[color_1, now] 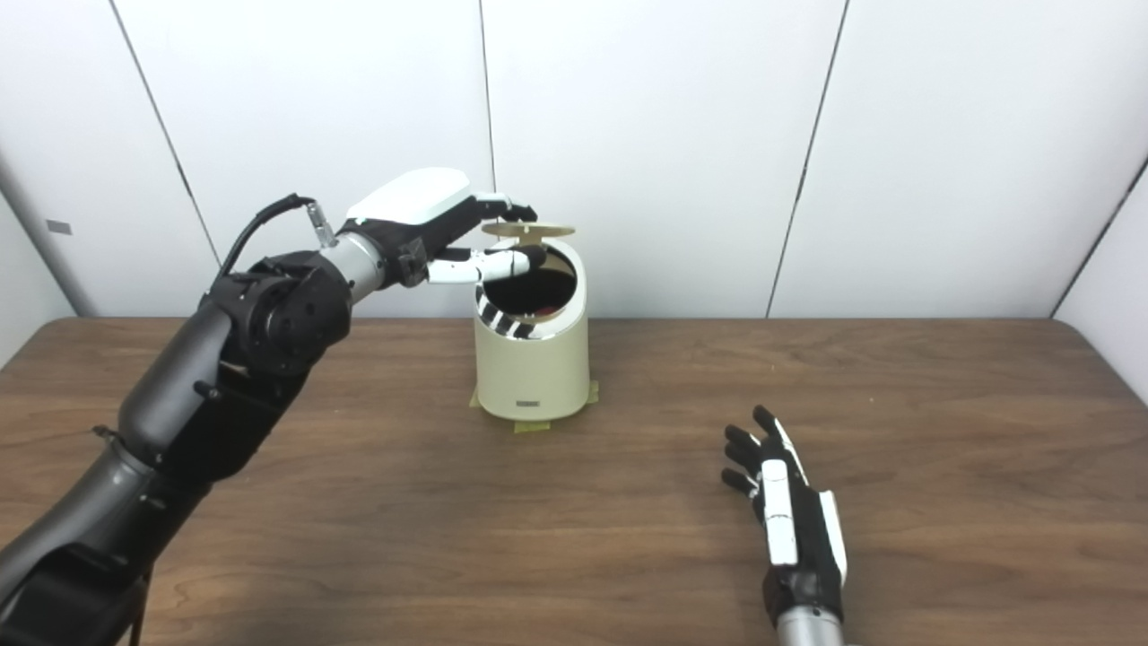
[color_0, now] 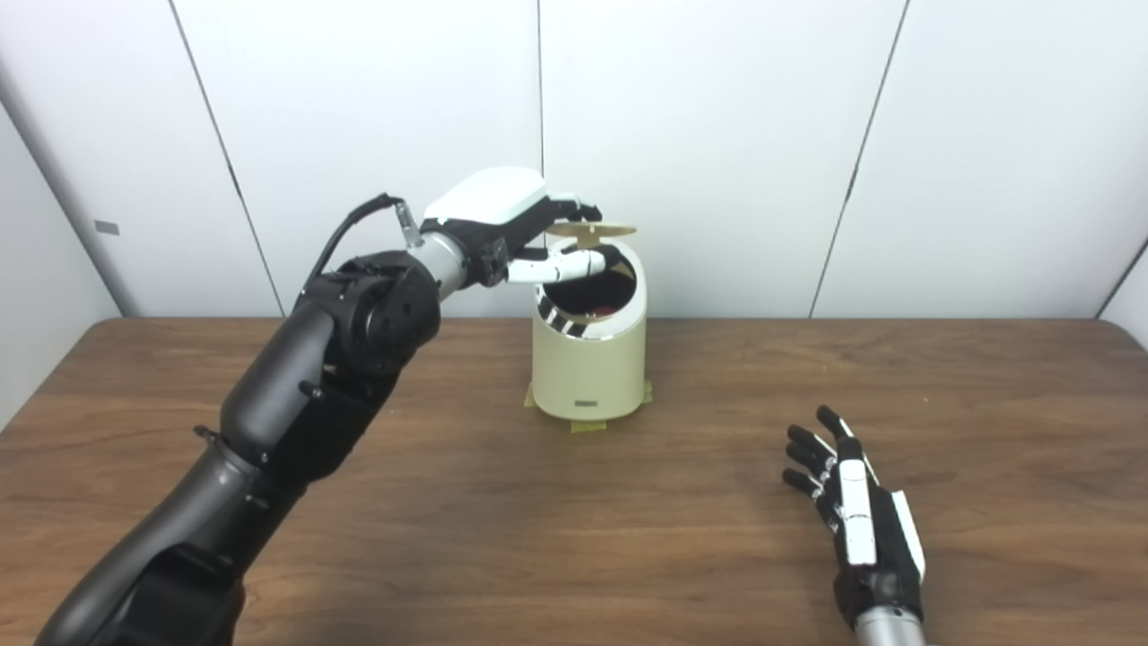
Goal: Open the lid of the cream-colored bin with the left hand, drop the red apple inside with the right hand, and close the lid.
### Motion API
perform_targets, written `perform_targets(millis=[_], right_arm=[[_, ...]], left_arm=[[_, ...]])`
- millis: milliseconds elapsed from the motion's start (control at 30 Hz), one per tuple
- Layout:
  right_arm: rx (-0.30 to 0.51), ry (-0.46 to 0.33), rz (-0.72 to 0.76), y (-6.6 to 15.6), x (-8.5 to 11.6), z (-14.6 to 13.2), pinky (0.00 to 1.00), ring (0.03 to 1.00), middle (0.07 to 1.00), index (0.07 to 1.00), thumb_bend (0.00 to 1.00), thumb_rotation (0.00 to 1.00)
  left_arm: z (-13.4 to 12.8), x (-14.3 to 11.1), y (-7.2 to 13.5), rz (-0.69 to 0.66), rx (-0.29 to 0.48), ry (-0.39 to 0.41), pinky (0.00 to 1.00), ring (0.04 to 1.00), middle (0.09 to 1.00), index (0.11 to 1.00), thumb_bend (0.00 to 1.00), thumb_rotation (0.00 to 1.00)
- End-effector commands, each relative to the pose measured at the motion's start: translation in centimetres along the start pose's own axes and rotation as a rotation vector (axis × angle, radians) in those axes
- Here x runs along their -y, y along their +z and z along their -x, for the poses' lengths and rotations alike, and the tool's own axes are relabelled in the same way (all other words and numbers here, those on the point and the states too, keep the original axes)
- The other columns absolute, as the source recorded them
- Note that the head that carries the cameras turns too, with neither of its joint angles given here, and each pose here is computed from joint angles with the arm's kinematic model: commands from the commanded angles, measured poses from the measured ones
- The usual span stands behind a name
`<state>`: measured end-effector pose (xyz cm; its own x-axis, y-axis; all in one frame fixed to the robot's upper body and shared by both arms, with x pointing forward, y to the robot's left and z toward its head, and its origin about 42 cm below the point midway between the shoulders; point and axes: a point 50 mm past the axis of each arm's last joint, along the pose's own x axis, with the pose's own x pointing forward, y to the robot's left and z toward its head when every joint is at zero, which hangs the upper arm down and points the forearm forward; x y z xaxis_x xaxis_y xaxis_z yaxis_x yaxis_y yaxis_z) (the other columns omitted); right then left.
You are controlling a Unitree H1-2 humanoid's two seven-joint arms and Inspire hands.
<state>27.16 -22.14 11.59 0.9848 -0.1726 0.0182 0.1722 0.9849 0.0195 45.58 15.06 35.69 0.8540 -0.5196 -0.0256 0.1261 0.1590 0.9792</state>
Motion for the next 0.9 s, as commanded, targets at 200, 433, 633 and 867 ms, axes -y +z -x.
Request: perform_targets(millis=[200, 433, 633, 867], right_arm=[[0.111, 0.004, 0.003, 2.0, 0.0, -1.2, 0.77, 0.821, 0.817, 0.929, 0.43, 1.0], [0.111, -0.001, 0.01, 2.1, 0.0, -1.3, 0.76, 0.82, 0.809, 0.931, 0.43, 1.0], [0.112, -0.008, 0.003, 2.3, -0.1, -1.4, 0.77, 0.82, 0.8, 0.929, 0.42, 1.0], [0.112, -0.008, 0.012, 2.3, -0.1, -1.3, 0.76, 0.82, 0.796, 0.928, 0.43, 1.0]], left_arm=[[1.1, -1.9, 1.4, -0.08, 0.033, 0.005, 0.82, 0.898, 0.88, 0.855, 0.6, 0.94], [1.1, -0.7, 1.9, -0.138, 0.041, -0.04, 0.8, 0.885, 0.871, 0.856, 0.59, 0.93], [0.7, 0.5, 1.4, -0.164, 0.033, -0.081, 0.82, 0.887, 0.875, 0.855, 0.61, 0.93], [0.6, 1.4, 0.8, -0.162, 0.015, -0.123, 0.83, 0.9, 0.894, 0.874, 0.63, 0.95]])
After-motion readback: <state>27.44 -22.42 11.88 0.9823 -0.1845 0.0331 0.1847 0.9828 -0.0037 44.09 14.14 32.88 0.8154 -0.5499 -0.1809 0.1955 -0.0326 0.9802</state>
